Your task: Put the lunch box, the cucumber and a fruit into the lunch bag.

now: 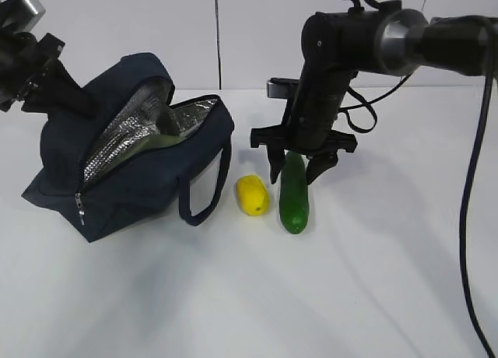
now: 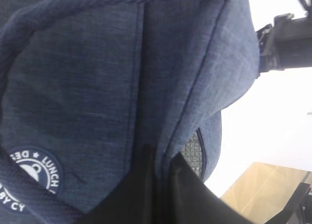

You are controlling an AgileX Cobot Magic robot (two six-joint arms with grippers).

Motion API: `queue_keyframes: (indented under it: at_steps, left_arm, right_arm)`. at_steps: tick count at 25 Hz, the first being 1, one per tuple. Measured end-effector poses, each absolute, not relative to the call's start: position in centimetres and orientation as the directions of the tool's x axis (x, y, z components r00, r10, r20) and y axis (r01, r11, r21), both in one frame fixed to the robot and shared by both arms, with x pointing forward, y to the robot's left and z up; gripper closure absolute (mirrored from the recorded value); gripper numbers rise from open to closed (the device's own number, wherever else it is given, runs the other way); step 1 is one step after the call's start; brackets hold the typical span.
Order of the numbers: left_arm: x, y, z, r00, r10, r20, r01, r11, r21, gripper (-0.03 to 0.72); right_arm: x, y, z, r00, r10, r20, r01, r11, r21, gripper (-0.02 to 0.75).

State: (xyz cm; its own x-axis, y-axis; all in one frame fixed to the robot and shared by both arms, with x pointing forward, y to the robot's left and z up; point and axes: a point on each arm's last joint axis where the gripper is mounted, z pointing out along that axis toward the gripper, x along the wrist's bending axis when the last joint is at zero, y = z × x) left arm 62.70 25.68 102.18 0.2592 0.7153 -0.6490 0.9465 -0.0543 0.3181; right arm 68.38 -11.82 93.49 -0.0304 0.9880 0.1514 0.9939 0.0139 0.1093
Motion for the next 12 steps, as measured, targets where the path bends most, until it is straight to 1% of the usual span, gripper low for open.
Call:
queue_keyframes:
  at_steps: [5,9,12]
  left_arm:
    - [62.7,25.7,102.2,0.259,0.717,-0.647,0.946,-0.051,0.321,0.692]
    - [62.7,25.7,102.2,0.259,0.718,-0.646,0.946,-0.052,0.321,0.692]
    - [62.7,25.7,102.2,0.259,0.718,-0.646,0.946,-0.052,0.321,0.692]
  right_arm:
    - [68.4,-11.9,93.0,-0.018,0.990,0.141,0.995,0.004,0.099,0.262]
    - [68.5,-11.9,91.5,-0.011,0.992,0.127,0.998,0.002,0.068,0.262]
    - [68.5,-11.9,91.2,-0.010,0.992,0.125,0.998,0.002,0.062,0.262]
